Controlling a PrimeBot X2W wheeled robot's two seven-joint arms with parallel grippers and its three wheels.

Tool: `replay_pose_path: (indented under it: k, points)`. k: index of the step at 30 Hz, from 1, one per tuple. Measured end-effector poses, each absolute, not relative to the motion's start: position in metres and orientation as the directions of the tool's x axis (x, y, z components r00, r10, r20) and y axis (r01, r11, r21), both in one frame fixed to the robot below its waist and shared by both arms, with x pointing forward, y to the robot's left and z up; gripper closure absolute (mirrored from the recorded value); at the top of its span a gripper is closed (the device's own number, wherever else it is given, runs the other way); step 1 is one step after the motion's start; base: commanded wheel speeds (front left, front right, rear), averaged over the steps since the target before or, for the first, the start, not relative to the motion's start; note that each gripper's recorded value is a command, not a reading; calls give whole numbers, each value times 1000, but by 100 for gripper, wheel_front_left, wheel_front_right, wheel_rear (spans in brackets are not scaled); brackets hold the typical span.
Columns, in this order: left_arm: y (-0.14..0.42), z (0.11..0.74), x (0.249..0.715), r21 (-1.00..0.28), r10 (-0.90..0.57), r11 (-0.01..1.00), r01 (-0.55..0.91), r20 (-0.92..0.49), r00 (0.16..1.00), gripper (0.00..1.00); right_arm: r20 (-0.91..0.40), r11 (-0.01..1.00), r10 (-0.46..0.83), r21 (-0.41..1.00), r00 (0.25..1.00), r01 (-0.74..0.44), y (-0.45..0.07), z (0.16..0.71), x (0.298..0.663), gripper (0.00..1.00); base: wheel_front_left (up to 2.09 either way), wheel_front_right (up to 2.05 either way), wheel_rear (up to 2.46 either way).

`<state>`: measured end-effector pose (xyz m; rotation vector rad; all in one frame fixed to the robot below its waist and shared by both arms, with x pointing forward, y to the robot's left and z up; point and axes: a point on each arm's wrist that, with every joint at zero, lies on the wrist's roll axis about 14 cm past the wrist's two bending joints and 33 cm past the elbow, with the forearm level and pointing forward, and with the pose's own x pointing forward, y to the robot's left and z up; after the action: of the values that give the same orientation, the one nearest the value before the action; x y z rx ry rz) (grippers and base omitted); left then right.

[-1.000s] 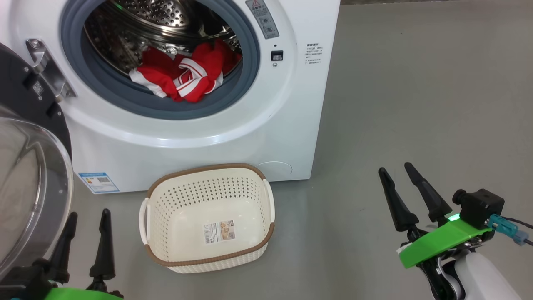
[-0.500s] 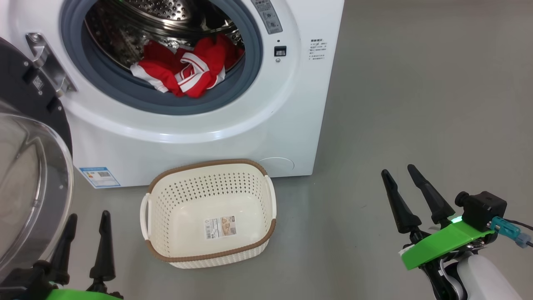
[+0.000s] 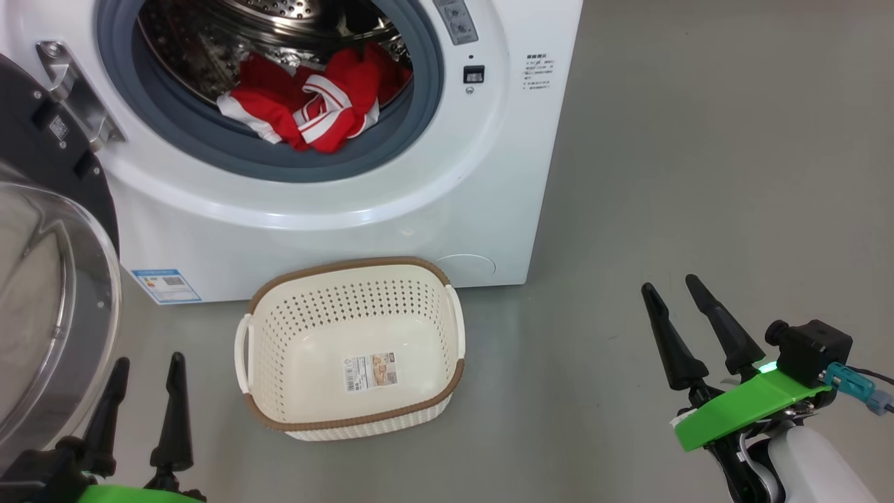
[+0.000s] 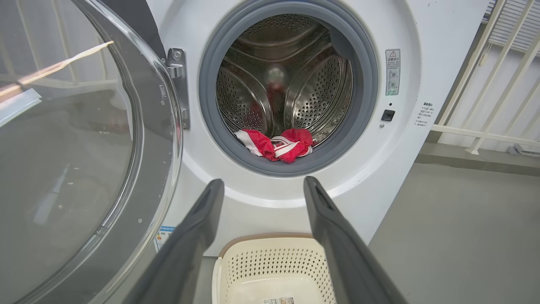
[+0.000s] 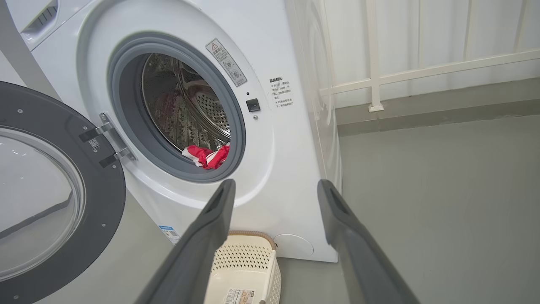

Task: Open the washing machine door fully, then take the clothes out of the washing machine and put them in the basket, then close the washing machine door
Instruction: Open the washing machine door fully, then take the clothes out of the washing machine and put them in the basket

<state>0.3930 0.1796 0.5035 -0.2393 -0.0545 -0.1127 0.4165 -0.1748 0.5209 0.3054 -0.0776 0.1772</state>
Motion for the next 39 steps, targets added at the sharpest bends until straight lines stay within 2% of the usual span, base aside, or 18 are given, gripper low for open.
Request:
replay_pose_path:
  k: [24, 39]
  points:
    - [181, 501, 394, -237, -106, 964, 118, 64, 992, 0, 98, 938, 161, 294, 982, -183, -175, 519, 418, 0, 2, -2, 0]
    - [182, 499, 394, -236, -101, 965, 113, 62, 993, 0, 99, 938, 160, 295, 982, -183, -175, 519, 418, 0, 95, -95, 0]
